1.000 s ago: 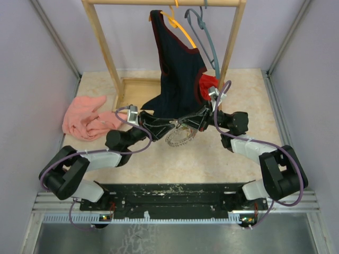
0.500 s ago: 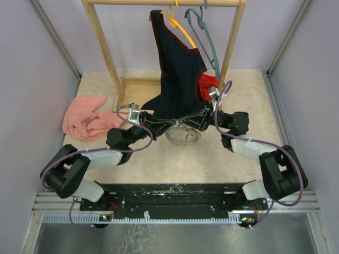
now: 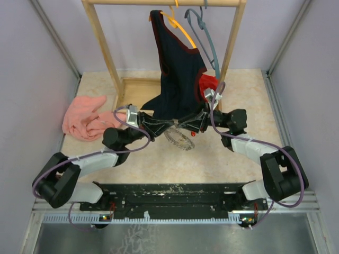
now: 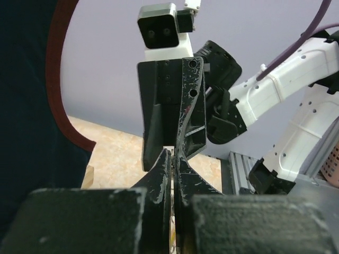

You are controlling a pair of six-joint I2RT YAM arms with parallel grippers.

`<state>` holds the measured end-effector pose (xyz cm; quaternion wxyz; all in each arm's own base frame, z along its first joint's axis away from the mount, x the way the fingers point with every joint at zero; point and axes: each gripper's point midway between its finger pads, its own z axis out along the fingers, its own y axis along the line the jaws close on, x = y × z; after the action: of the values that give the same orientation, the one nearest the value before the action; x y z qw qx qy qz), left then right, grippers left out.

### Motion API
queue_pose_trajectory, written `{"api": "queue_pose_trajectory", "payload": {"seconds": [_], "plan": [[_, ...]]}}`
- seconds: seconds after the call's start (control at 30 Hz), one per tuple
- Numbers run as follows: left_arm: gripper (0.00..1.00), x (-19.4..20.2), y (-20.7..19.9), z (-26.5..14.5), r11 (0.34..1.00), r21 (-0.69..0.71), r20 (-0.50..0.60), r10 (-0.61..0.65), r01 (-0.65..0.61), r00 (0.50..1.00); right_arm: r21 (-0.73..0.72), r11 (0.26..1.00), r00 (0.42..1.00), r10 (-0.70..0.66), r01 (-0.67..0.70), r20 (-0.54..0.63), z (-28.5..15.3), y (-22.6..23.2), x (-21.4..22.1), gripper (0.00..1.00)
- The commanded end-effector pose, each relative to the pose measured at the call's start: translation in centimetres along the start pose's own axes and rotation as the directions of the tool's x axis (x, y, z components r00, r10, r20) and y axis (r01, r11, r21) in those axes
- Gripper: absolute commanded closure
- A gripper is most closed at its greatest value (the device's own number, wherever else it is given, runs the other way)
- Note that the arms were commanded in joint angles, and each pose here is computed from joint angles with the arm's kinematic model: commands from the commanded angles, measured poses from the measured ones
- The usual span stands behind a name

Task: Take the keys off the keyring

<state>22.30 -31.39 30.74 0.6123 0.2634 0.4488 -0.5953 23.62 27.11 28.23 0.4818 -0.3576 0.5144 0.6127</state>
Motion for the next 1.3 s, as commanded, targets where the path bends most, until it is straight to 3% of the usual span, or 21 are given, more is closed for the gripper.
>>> {"api": "queue_pose_trajectory", "payload": {"seconds": [0.0,0.27,0.43,0.53,0.6,1.1,1.27], "plan": [[1.0,-2.0,-0.9,0.5,0.991,0.014,-0.039,0.137,-0.137,0.99,-0.042,0.992,0.991,-0.125,0.123,-0.04,0.0,0.5,-1.8,0.66],[1.0,-1.3,0.2,-0.3,0.979,-0.069,-0.271,0.168,-0.193,0.948,-0.093,0.975,0.971,-0.212,0.202,-0.114,-1.0,1.2,-3.7,0.53],[1.0,-1.7,0.8,0.0,0.972,-0.091,-0.391,0.165,-0.216,0.906,-0.079,0.988,0.959,-0.148,0.133,-0.241,-1.2,0.8,-3.3,0.42],[1.0,-2.2,1.5,0.1,0.965,-0.14,-0.451,0.136,-0.22,0.882,-0.068,0.968,0.911,-0.25,0.241,-0.329,-1.3,0.3,-2.7,0.39],[1.0,-2.5,1.9,0.2,0.961,-0.168,-0.478,0.115,-0.22,0.871,-0.086,0.958,0.902,-0.287,0.274,-0.323,-1.2,0.7,-3.0,0.39],[1.0,-2.3,1.0,3.2,0.973,-0.145,-0.526,0.076,-0.178,0.847,-0.079,0.949,0.891,-0.314,0.306,-0.327,1.7,-0.4,-2.7,0.4],[1.0,-2.4,0.9,3.7,0.973,-0.148,-0.524,0.076,-0.179,0.848,-0.083,0.952,0.893,-0.304,0.294,-0.331,1.7,-0.3,-2.0,0.46]]}}
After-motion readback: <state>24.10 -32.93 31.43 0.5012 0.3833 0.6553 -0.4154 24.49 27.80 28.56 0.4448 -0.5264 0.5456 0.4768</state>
